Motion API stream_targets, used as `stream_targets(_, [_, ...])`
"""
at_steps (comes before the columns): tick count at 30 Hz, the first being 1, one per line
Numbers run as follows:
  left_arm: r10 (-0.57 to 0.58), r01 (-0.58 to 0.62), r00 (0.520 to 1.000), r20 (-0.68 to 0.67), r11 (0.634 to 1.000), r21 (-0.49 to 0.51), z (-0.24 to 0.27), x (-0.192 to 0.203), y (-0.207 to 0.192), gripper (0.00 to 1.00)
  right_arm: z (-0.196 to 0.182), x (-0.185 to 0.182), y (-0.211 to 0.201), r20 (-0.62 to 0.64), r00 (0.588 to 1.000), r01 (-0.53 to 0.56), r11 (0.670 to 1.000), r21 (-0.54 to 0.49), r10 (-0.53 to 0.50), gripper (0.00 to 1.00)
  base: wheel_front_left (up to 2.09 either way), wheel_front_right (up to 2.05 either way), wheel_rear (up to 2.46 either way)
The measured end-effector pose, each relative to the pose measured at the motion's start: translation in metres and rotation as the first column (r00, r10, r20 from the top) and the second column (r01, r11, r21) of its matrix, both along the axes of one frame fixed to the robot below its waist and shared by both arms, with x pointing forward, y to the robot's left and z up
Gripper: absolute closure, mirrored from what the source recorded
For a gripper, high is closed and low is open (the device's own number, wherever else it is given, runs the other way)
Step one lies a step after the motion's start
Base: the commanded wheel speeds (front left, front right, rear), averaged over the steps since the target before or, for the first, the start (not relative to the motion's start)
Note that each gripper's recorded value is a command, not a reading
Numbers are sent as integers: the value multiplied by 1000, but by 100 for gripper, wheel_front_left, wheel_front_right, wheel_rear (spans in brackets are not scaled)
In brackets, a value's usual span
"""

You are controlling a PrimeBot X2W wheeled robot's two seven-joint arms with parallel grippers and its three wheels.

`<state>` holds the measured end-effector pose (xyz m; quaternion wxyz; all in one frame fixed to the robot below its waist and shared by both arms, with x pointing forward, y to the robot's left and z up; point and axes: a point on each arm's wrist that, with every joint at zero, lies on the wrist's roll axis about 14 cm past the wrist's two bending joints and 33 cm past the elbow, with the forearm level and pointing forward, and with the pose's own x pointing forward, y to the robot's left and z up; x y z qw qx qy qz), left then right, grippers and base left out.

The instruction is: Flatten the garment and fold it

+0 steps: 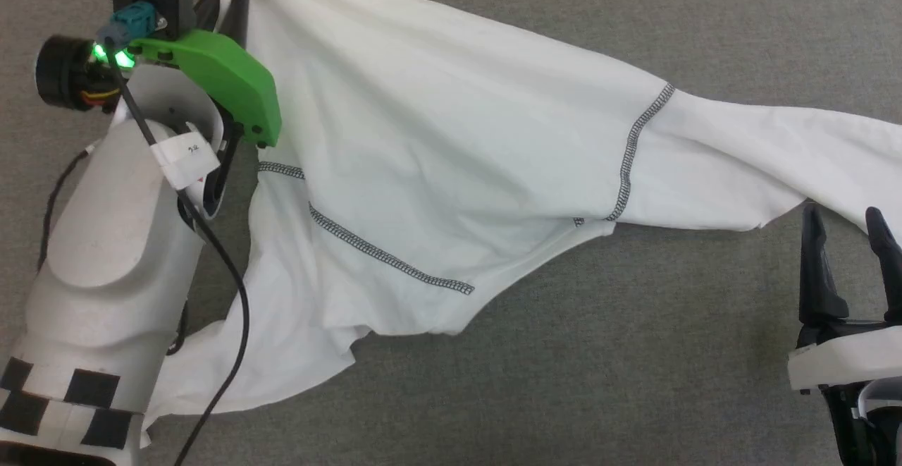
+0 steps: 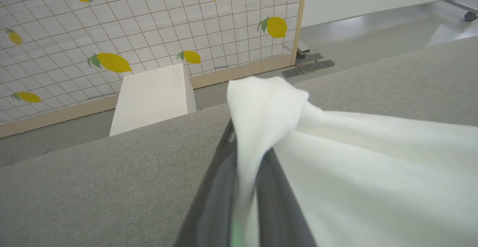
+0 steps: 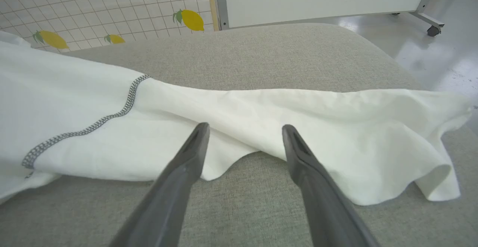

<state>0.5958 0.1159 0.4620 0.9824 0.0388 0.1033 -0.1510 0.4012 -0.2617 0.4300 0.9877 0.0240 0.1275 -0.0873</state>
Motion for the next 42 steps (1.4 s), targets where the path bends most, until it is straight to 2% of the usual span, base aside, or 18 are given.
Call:
stream_targets(6, [-8,7,1000,-3,998,-69,-10,0,-13,0,-7,-2,-4,-21,1000,13,1000,-3,-14,0,0,0,0])
stream_targets(9, [-14,22,997,71,994,-104,12,0,-17,0,-5,-1,-4,-12,1000,12,1000,-4,-12,0,0,0,0])
stream_targets(12, [-7,42,983,185,981,-187,51,-4,-22,0,2,0,-1,8,1000,1,1000,0,-2,0,0,0,0])
stream_targets(14, [1,57,969,247,972,-226,71,-17,-22,0,8,1,3,25,1000,-8,1000,4,8,0,0,0,0])
stream_targets(18, [46,35,957,286,961,-274,78,-55,-12,0,17,1,9,48,998,-27,1000,13,26,0,0,0,0])
stream_targets(22, [127,-25,954,272,936,-351,73,-103,4,0,22,-5,17,55,997,-50,999,20,49,0,0,0,0])
stream_targets(28, [242,-161,954,177,912,-377,50,-169,25,0,32,-11,26,72,995,-74,997,29,72,0,0,0,0])
stream_targets(30, [312,-235,941,134,884,-404,45,-194,33,0,33,-14,29,75,994,-84,996,32,81,0,0,0,0])
stream_targets(32, [347,-266,929,130,869,-416,47,-203,38,0,34,-13,31,71,993,-94,995,29,92,0,0,0,0])
stream_targets(34, [357,-275,924,138,870,-408,48,-209,40,0,36,-10,35,64,992,-110,994,10,109,0,0,0,0])
stream_targets(42, [326,-251,932,158,896,-366,44,-211,38,0,59,29,30,29,987,-158,985,-71,161,0,0,0,0])
